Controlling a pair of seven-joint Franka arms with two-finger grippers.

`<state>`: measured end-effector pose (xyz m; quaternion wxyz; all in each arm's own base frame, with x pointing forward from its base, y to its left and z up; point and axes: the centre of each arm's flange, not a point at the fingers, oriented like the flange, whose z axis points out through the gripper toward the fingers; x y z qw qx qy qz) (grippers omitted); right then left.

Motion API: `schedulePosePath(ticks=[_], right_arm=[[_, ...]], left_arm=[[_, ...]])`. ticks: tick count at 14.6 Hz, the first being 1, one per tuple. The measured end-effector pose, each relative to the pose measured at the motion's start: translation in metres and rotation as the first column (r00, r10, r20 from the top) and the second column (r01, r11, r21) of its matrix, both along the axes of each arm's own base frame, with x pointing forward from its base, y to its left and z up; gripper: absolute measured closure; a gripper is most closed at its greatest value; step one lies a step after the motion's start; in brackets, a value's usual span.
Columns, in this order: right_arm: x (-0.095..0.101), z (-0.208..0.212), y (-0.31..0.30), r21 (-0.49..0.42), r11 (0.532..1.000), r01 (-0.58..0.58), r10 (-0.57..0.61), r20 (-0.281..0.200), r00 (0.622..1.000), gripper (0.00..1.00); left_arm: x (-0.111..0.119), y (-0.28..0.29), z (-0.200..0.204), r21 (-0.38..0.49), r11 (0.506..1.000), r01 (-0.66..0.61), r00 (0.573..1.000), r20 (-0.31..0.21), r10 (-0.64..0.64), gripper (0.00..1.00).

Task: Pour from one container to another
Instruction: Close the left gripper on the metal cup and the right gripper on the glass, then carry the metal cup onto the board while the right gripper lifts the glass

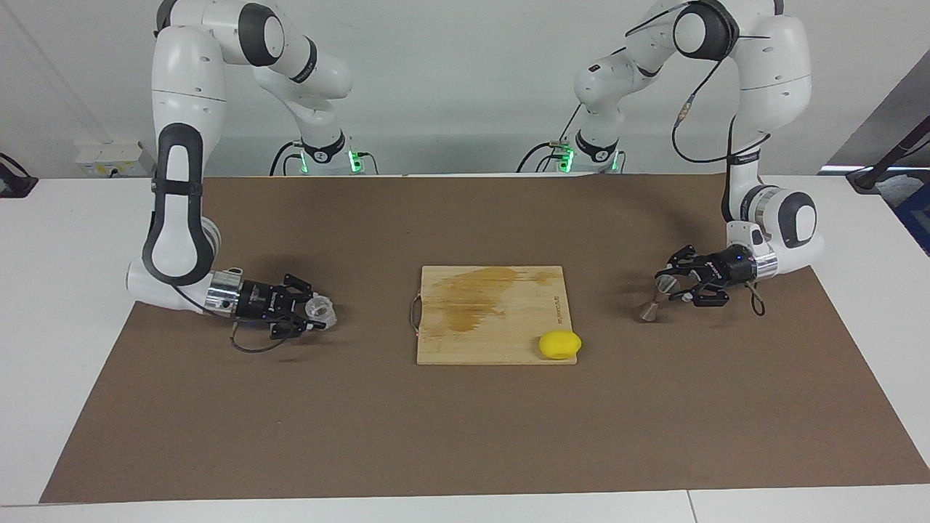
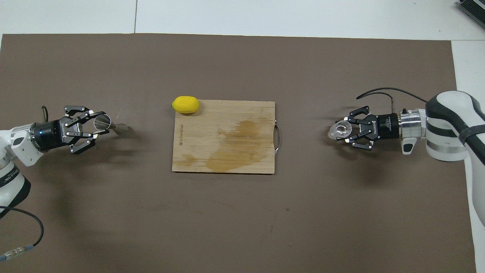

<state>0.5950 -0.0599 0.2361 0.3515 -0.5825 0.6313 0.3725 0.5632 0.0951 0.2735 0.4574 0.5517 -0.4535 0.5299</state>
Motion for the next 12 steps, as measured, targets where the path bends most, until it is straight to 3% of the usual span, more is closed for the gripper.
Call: schedulePosePath(ticks=[6,12], right_arm=[[0.011,0.058,-0.002,-0.019,1.0,0.021,-0.019,0.058,0.998,0.49],[0.007,0.139,0.017,-0.084,0.996,0.004,0.0,0.043,0.999,0.49]], left_arm=[[-0.016,-0.039,0.035,-0.014,0.998,0.066,0.996,-0.052,-0.066,0.5],[-0.038,-0.117,0.041,-0.079,0.991,0.11,0.989,-0.088,-0.117,0.5]])
